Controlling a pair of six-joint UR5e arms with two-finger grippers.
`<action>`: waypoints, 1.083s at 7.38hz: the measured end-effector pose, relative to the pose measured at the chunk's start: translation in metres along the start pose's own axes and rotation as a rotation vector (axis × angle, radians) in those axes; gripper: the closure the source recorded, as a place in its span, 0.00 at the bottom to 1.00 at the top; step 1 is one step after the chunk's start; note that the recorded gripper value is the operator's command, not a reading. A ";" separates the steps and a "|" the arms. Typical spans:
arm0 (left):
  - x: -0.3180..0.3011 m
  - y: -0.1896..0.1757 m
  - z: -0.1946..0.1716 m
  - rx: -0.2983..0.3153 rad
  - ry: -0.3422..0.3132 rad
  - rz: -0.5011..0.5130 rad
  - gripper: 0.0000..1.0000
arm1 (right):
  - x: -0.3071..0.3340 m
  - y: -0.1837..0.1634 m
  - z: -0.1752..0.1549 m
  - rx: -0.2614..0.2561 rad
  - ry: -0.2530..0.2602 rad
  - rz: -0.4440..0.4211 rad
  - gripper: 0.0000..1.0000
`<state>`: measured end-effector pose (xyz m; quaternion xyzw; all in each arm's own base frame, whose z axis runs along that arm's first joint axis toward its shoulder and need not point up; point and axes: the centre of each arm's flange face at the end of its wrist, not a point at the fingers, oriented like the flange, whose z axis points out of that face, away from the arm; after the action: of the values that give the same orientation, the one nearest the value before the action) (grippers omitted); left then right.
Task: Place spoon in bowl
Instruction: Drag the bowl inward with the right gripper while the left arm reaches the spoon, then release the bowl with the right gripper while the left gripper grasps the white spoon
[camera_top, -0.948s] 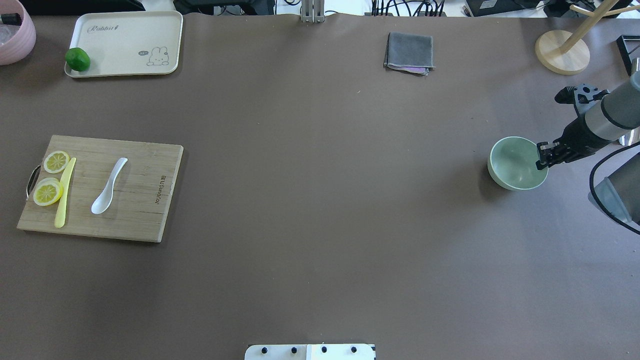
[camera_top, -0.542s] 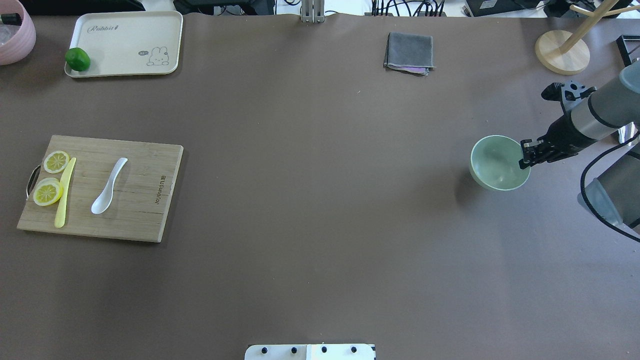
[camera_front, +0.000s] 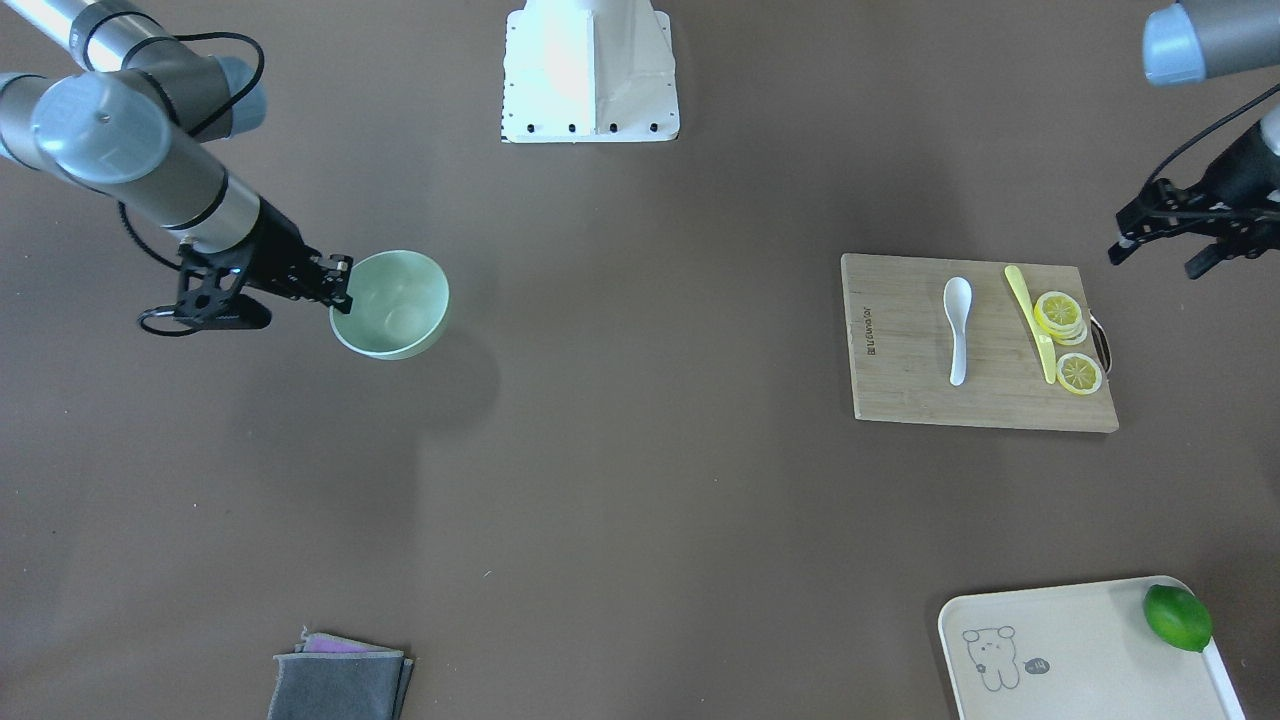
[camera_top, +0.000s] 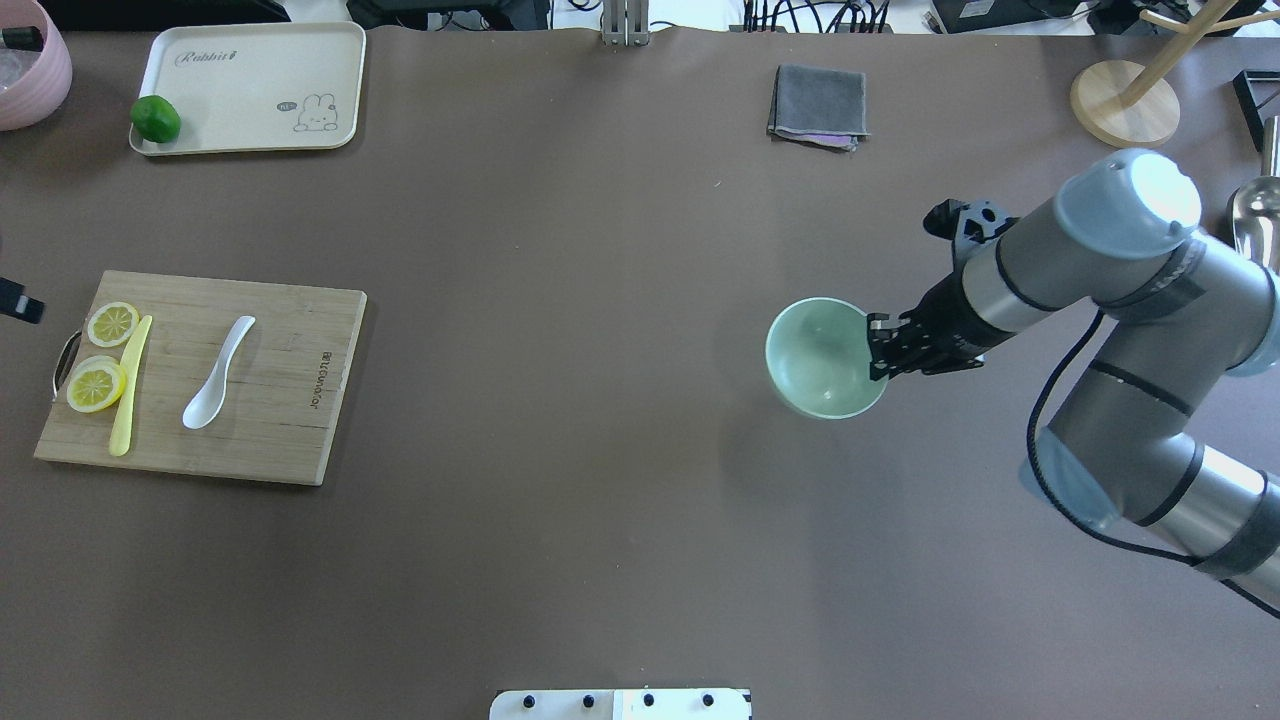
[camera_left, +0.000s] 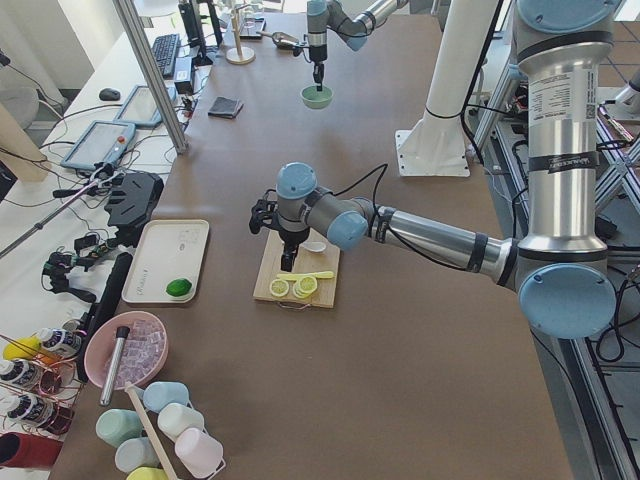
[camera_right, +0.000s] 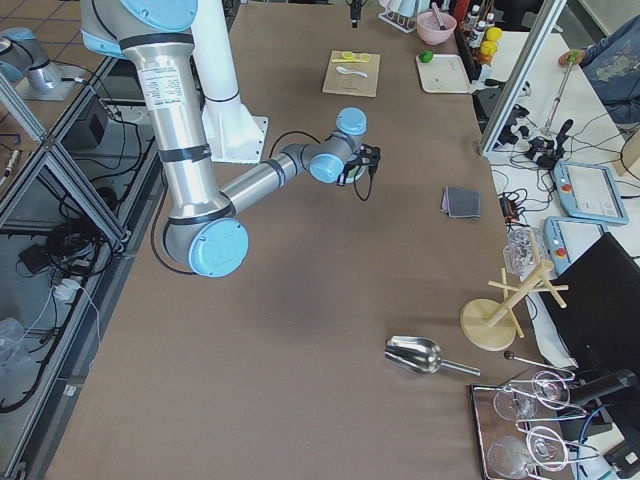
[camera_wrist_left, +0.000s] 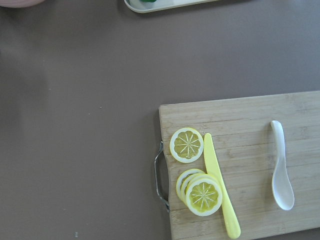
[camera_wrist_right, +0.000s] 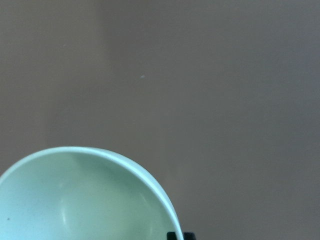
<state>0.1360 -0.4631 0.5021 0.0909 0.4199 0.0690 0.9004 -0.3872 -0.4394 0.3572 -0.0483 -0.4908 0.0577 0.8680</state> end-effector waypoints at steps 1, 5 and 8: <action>0.030 -0.007 0.028 -0.022 -0.002 0.040 0.11 | -0.039 0.026 0.018 -0.005 -0.017 0.010 1.00; 0.095 -0.034 0.102 -0.070 -0.015 0.132 0.23 | -0.127 0.087 0.077 0.005 -0.032 0.012 1.00; 0.112 -0.047 0.126 -0.093 -0.014 0.148 0.38 | -0.146 0.099 0.090 0.001 -0.036 0.017 0.01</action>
<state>0.3065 -0.4999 0.4879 0.0801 0.4022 0.1541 0.8989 -0.5438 -0.3602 0.2658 -0.0511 -0.5059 0.0660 0.8585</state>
